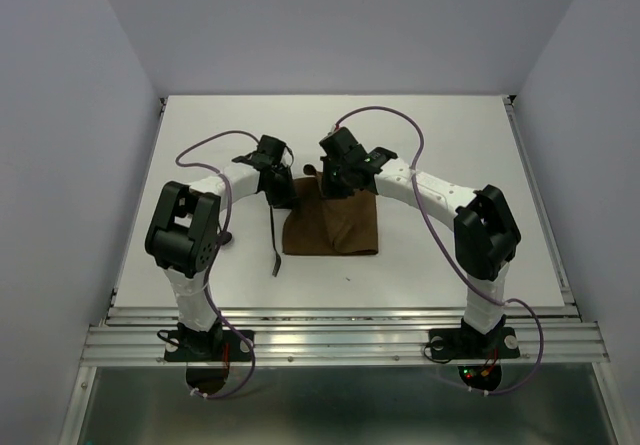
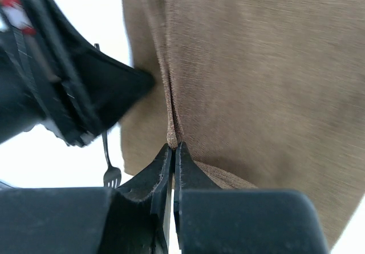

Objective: Fold the napkin into a case and place the utensils inside
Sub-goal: Fold the rectangle-folded napkin at the center of the board.

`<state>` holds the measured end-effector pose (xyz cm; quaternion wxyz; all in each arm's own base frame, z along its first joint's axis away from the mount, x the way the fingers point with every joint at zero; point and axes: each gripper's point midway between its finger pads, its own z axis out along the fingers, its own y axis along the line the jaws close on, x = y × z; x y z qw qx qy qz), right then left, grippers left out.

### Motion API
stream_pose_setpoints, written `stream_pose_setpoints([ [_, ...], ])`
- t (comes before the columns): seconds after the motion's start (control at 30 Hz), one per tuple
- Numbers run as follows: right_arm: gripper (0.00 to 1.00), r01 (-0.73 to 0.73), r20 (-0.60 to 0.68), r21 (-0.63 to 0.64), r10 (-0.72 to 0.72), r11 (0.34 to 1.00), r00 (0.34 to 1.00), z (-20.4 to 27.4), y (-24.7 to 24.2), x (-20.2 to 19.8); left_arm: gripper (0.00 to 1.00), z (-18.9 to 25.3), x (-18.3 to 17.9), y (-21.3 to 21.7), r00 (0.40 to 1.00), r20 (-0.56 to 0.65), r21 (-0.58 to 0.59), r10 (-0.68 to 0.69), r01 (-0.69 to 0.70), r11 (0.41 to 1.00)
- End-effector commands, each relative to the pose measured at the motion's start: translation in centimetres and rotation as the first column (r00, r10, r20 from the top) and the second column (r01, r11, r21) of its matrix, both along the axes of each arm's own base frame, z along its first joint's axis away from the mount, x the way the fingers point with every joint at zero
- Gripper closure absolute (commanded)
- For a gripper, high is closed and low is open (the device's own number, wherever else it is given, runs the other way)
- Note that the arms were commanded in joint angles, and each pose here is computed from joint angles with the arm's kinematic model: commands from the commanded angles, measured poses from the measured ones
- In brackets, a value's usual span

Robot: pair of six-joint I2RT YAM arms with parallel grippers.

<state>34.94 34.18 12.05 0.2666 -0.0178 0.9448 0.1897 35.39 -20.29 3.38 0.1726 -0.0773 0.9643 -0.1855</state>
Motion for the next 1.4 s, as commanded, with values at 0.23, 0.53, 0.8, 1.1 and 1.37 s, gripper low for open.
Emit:
stream_pose_setpoints([
  [0.23,0.99,0.0,0.044,0.065,-0.003,0.998,0.999,2.0,1.2,1.1,0.67,0.2,-1.2,2.2,1.0,0.009,0.048,0.003,-0.003,0.999],
  [0.53,0.99,0.025,0.069,0.05,-0.028,0.998,0.997,2.5,0.5,1.3,0.54,-0.7,-1.5,2.4,1.0,-0.01,0.08,-0.019,0.02,0.997],
  [0.8,0.99,0.074,0.089,0.022,-0.076,0.997,0.993,3.0,-1.9,0.6,0.54,-1.5,-2.7,-3.1,0.994,-0.039,0.01,-0.1,0.1,0.995],
  [1.1,0.99,0.121,0.091,0.004,-0.121,0.993,0.989,3.2,-4.8,0.1,0.54,1.4,-0.9,-7.0,0.988,0.031,-0.016,-0.149,0.149,0.989],
  [1.37,0.99,0.129,0.094,-0.005,-0.128,0.992,0.987,3.2,-5.1,0.0,0.49,2.0,-0.9,-3.3,0.988,0.048,0.113,-0.146,0.14,0.984],
])
